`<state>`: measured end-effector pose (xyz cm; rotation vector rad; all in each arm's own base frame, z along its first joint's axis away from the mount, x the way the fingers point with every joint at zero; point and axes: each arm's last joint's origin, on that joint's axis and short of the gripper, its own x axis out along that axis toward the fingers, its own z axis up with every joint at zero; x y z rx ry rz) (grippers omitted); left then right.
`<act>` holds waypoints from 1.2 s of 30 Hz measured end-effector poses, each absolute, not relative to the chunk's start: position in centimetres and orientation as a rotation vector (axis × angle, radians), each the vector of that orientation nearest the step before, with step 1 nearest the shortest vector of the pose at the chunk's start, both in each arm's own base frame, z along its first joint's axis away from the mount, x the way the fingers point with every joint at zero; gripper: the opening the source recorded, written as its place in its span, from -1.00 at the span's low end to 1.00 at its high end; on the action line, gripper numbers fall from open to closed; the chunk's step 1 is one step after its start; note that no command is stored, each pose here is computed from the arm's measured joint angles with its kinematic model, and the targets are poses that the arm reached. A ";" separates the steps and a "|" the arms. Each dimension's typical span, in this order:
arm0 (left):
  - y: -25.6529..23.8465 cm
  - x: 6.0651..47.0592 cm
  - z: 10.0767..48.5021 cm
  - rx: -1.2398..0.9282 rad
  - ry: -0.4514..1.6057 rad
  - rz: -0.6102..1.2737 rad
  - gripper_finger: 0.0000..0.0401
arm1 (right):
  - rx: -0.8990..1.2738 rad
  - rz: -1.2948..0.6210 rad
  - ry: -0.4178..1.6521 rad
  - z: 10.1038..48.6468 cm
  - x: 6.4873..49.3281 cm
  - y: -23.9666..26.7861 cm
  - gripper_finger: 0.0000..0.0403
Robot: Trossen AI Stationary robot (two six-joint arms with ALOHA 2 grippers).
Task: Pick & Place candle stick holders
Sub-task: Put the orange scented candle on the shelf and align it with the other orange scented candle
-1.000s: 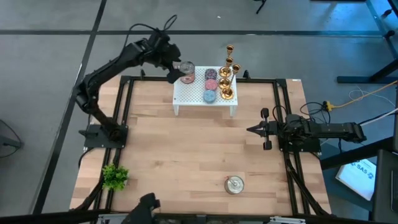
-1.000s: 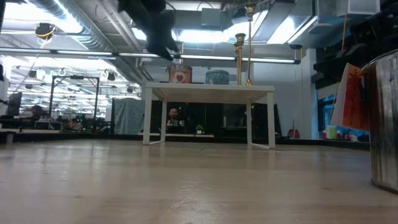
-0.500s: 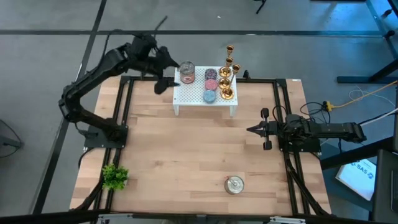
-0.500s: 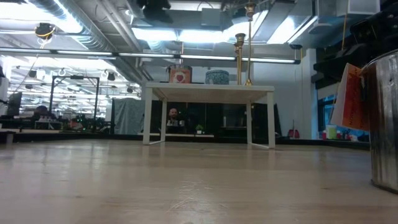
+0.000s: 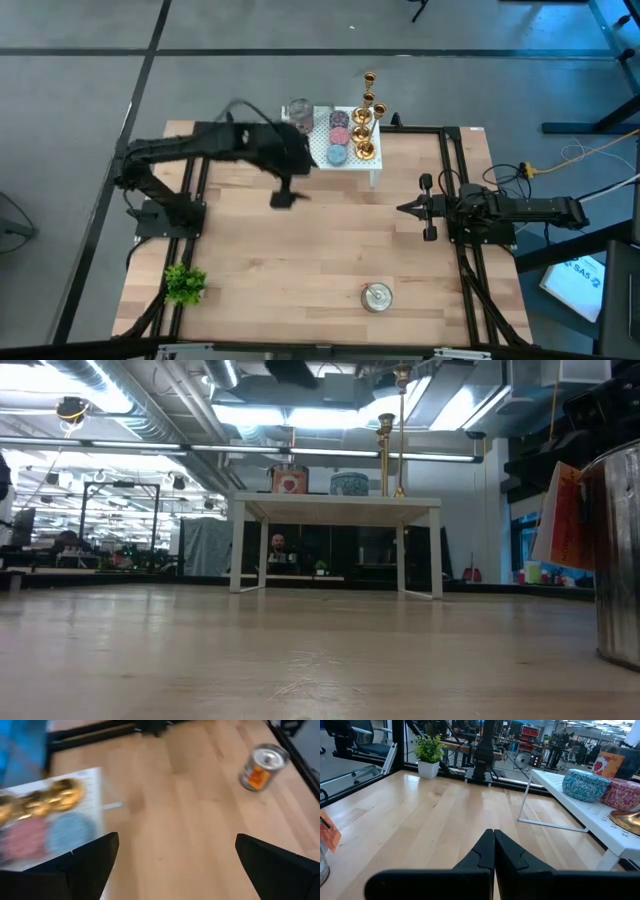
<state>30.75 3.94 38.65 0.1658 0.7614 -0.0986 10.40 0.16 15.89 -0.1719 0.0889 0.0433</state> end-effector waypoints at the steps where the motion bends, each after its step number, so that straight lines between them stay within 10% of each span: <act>1: 3.0 31.4 38.2 0.171 0.775 -0.106 0.99 | -0.172 0.043 0.089 15.9 10.4 0.2 -1.00; 20: -13.9 43.2 27.3 0.354 0.506 -0.217 0.99 | -0.172 0.043 0.089 15.9 10.4 0.2 -1.00; 36: -19.5 45.6 22.2 -0.010 0.342 -0.152 0.99 | -0.172 0.043 0.088 15.9 10.4 0.2 -1.00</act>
